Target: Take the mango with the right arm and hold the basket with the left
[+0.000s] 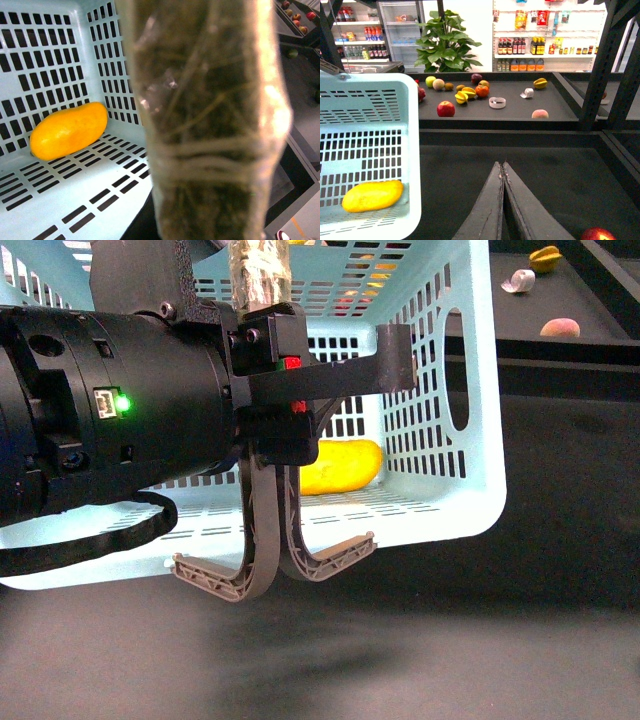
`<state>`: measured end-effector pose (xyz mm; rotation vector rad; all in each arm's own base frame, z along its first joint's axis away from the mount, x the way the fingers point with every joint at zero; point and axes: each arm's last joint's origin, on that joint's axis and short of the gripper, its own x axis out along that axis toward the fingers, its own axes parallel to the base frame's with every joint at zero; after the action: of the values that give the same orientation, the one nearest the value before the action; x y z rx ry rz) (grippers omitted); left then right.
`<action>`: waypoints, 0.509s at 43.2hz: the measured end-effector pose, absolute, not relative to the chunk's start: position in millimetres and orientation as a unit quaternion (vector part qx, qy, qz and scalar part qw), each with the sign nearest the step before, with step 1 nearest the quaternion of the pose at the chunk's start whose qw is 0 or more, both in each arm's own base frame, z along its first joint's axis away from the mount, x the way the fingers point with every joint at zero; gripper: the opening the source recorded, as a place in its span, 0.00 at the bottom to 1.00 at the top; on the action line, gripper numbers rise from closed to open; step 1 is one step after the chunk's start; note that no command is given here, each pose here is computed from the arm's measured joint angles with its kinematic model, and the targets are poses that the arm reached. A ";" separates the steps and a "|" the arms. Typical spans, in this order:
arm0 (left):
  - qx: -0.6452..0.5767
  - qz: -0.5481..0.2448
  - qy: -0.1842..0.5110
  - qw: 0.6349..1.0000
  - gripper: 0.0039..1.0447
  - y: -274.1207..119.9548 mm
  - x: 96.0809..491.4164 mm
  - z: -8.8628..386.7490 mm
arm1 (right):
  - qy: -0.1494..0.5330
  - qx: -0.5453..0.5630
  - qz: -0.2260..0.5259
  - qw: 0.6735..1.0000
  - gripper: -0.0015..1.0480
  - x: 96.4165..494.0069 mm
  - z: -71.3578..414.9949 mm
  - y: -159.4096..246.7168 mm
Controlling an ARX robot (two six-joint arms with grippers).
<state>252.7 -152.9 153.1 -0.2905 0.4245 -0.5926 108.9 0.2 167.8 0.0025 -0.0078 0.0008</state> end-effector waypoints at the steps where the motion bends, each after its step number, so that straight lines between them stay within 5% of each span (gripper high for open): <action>1: -0.141 -0.289 0.207 0.924 0.06 -152.9 252.7 153.1 | -0.004 0.001 0.000 1.000 0.02 108.5 167.8 0.2; 22: -0.141 -0.289 0.207 0.924 0.06 -152.8 252.6 153.0 | -0.001 0.001 0.001 1.000 0.02 97.7 165.0 0.2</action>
<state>252.6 -152.8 153.0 -0.2890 0.4244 -0.5928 97.7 0.2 165.0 0.0021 -0.0013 0.0011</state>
